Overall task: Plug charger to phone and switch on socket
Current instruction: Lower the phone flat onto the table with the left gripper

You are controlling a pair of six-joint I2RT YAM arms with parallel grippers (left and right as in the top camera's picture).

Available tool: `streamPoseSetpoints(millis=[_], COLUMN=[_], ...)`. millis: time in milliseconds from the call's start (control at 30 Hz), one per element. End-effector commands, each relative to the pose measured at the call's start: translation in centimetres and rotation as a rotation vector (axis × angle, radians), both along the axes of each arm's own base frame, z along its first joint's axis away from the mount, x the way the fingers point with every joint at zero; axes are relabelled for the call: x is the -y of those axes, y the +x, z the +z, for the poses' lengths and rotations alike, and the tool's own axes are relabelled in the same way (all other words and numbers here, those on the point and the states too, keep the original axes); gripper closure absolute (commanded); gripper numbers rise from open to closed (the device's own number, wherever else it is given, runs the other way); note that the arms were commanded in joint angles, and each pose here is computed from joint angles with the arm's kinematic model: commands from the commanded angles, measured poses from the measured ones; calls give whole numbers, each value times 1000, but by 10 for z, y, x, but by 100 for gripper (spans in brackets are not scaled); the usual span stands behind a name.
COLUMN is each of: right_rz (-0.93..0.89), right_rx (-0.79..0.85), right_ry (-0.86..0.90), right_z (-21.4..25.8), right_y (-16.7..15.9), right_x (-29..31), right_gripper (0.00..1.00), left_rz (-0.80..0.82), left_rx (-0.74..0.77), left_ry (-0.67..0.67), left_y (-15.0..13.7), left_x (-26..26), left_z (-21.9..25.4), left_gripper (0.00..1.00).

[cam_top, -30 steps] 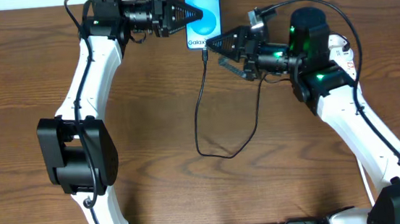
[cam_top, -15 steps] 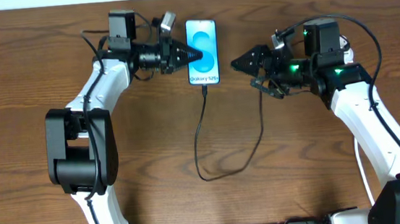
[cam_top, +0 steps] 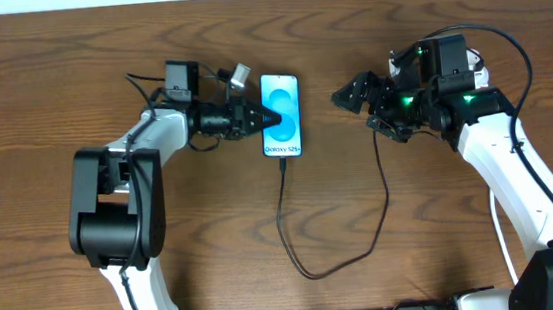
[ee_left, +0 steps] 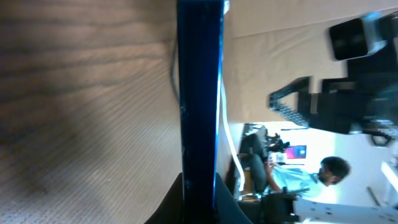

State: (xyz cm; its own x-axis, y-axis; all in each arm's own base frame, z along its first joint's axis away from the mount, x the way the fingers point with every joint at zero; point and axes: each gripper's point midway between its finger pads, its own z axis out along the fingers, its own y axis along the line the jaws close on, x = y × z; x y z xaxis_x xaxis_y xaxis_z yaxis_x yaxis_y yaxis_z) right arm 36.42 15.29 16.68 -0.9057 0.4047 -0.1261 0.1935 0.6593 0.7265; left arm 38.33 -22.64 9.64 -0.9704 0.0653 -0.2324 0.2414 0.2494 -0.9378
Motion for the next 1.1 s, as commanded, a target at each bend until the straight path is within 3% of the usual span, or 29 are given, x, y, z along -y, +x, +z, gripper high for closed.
streamPoseSetpoints(millis=[0, 200, 333, 1067], right_rz=[18, 23, 24, 24], right_rx=[19, 7, 2, -1], right_ry=[-21, -26, -26, -27], right_z=[-1, -3, -3, -3], right_y=[0, -3, -4, -4], right_x=[1, 2, 2, 2], right_gripper=[1, 1, 1, 1], left_rz=[-13, -16, 98, 85], left_rx=[39, 23, -71, -165], left_ry=[86, 156, 288, 318], left_y=[-7, -13, -2, -13], left_x=[16, 25, 14, 11], left_z=[-8, -20, -43, -68], left_gripper=[92, 92, 92, 88])
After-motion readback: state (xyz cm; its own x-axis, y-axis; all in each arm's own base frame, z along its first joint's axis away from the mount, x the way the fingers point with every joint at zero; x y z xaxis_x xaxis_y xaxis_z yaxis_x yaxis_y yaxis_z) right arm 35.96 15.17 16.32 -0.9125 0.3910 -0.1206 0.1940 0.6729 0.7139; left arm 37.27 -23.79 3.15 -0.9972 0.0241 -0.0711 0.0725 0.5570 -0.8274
